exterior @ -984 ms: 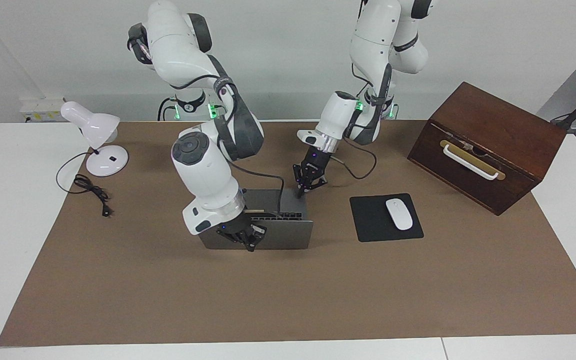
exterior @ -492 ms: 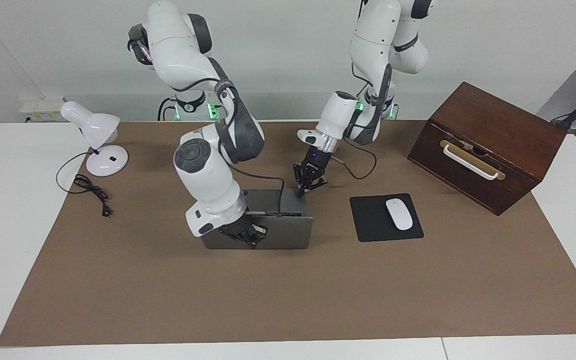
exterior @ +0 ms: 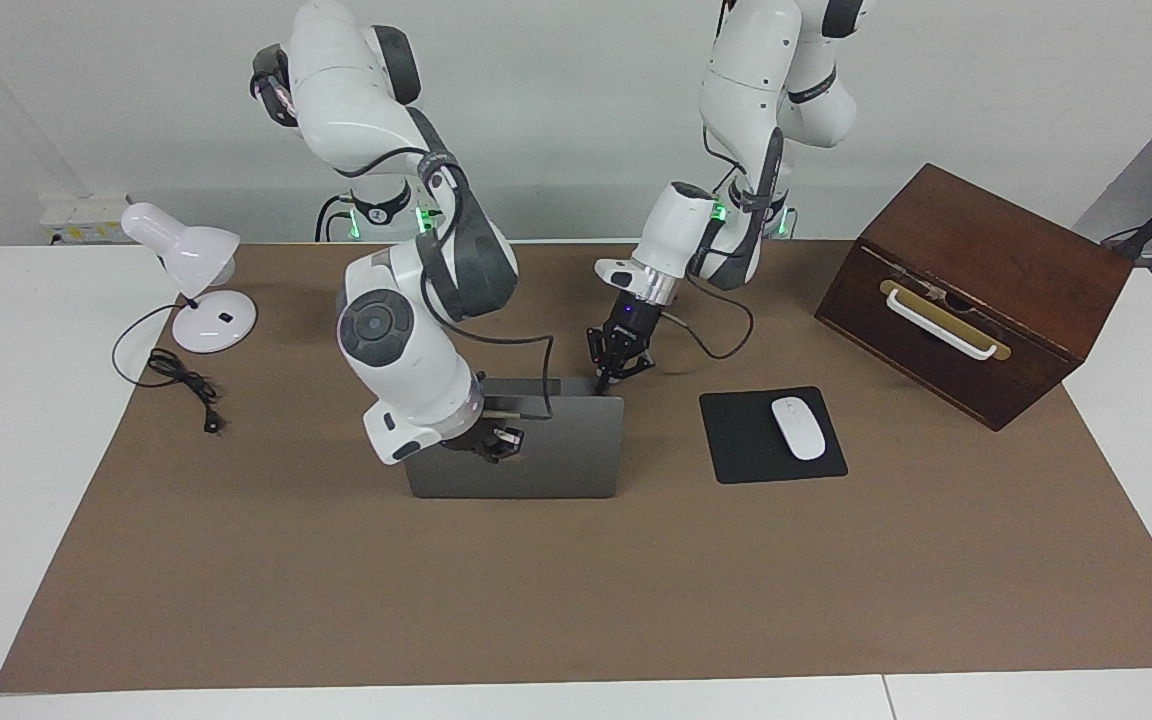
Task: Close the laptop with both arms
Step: 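Lower the right gripper onto the top edge of the laptop screen, then push the laptop screen down toward the keyboard with the right gripper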
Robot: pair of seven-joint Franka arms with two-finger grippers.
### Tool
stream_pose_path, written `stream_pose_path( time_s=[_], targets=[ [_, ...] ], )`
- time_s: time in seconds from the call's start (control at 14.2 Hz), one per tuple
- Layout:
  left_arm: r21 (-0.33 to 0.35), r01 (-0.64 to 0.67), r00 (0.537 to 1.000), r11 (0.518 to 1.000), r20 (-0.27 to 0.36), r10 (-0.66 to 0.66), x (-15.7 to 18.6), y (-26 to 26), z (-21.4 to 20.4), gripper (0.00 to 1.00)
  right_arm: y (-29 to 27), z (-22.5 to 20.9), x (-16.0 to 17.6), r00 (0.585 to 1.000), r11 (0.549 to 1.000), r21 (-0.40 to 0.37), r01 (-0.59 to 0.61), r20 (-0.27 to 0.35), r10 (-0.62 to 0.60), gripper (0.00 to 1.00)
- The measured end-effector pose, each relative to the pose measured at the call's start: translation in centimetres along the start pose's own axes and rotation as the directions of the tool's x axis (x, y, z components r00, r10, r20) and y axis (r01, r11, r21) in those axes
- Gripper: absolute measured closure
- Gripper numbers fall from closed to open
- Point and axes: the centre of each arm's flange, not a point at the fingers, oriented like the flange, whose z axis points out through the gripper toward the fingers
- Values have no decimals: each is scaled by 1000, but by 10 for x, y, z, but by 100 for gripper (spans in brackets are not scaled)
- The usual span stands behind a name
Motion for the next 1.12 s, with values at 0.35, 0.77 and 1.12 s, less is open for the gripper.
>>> stream_pose_path(
  time_s=[0.35, 0.77, 1.12],
  targets=[
    [0, -3, 1000, 1000, -2, 3, 0, 0, 0, 99, 5, 1, -2, 999, 1000, -13, -8, 41, 9, 99],
    [1, -5, 1000, 1000, -6, 5, -1, 0, 0, 99, 15, 21, -6, 994, 998, -54, -24, 103, 30, 99],
    [2, -5, 1000, 1000, -10, 5, -2, 0, 0, 99, 35, 36, -4, 984, 994, -94, -47, 165, 62, 99]
  ],
)
